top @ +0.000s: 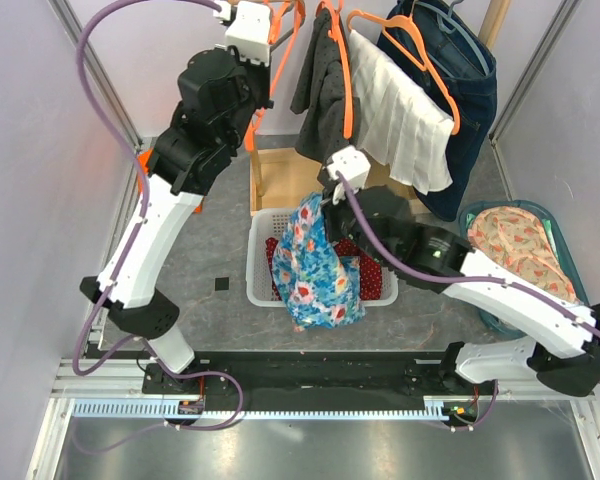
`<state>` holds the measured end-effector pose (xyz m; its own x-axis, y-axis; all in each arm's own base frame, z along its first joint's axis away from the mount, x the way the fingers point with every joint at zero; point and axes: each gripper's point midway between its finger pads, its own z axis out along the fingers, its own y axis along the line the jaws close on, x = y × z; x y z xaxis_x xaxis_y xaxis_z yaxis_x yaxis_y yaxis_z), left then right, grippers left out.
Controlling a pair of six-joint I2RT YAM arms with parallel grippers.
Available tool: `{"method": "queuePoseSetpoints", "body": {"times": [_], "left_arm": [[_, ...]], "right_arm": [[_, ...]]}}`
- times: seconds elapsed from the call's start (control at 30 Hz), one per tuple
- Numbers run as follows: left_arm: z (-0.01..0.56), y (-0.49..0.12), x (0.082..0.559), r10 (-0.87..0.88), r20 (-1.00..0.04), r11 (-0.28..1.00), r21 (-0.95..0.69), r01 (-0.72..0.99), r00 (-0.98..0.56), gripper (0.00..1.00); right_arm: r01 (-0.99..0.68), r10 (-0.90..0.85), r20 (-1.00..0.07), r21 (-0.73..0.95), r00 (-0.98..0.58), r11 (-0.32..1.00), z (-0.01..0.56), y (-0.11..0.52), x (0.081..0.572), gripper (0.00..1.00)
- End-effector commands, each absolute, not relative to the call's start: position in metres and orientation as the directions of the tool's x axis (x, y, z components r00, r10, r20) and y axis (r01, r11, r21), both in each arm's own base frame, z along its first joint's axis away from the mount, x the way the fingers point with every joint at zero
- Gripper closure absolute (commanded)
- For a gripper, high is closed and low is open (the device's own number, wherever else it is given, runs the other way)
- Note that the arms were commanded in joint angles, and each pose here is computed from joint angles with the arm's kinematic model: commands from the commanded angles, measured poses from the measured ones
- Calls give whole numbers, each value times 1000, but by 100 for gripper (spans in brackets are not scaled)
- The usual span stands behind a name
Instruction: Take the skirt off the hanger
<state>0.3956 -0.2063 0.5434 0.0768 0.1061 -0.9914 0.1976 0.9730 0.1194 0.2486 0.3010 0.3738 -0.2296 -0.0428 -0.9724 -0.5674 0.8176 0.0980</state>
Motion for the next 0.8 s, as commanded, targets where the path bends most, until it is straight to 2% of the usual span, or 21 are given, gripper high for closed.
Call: {"method": "queuePoseSetpoints", "body": {"times": [0.0, 0.27, 0.5, 0.77], "left_arm": [[586, -202, 399, 54, -976, 985, 87, 149, 212, 98], [582, -210, 423, 101, -964, 986, 130, 103, 245, 98], [551, -198, 463, 146, -971, 987, 156, 36, 189, 98], [517, -196, 481, 195, -973, 979, 201, 36, 121, 98]], "right_arm": [[-516, -28, -961, 123, -276, 848, 333, 311, 260, 100], [-449, -78, -929, 99, -361, 888, 257, 315, 273, 100], [-337, -52, -907, 101, -418, 936, 214, 295, 303, 100], [-216, -36, -871, 81, -490, 973, 168, 260, 315, 100]]}}
